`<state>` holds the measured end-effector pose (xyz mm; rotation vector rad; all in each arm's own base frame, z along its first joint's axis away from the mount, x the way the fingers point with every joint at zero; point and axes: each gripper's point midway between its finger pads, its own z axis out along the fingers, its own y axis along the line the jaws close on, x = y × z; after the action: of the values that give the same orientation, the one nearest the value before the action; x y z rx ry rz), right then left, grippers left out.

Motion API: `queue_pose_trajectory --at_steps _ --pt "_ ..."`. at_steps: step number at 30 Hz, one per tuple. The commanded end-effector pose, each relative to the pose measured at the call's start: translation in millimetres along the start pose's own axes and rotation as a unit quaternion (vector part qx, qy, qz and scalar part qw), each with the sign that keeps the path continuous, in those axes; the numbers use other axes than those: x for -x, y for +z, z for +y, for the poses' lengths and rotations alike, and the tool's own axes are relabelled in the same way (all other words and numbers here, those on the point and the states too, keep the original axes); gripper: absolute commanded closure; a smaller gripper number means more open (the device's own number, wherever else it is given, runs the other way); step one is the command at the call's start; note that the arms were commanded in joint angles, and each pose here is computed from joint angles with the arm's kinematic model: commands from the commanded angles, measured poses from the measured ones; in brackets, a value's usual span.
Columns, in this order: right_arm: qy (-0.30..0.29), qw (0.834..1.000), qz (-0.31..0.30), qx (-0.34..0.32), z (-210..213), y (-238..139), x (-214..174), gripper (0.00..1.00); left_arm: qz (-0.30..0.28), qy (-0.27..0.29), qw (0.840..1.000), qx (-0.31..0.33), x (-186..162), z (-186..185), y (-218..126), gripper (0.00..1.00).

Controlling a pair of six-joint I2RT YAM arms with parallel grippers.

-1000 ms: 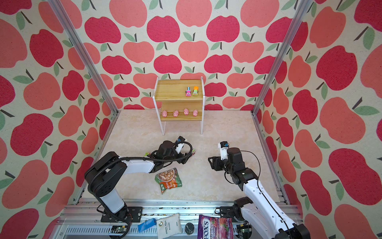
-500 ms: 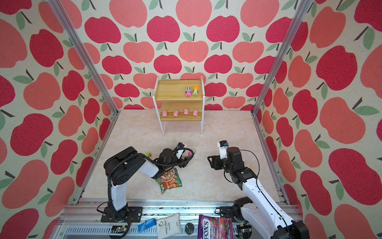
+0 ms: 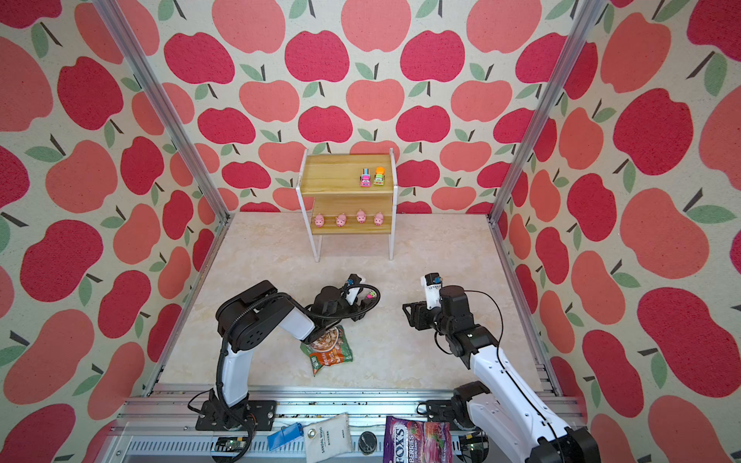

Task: Place and organize the plastic toys onto the shelf

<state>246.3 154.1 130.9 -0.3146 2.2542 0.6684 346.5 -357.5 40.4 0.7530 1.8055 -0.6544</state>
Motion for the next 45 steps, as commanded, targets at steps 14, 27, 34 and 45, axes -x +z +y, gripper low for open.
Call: queue_pose_trajectory --at_steps 14,27,34,45 --pt "-0.017 1.0 -0.009 0.006 2 -3 1 0.38 0.021 0.011 1.0 -0.02 -5 -6 17 0.52" --pt "-0.018 1.0 -0.012 0.002 2 -5 2 0.38 0.01 0.005 1.0 -0.01 10 -4 13 0.68" --pt "-0.019 0.998 -0.052 -0.029 -4 -21 17 0.38 0.005 -0.006 0.999 0.04 67 -4 -5 0.71" --pt "-0.039 0.99 -0.099 -0.09 -11 -45 58 0.39 0.041 -0.065 0.992 0.097 177 -12 -71 0.71"
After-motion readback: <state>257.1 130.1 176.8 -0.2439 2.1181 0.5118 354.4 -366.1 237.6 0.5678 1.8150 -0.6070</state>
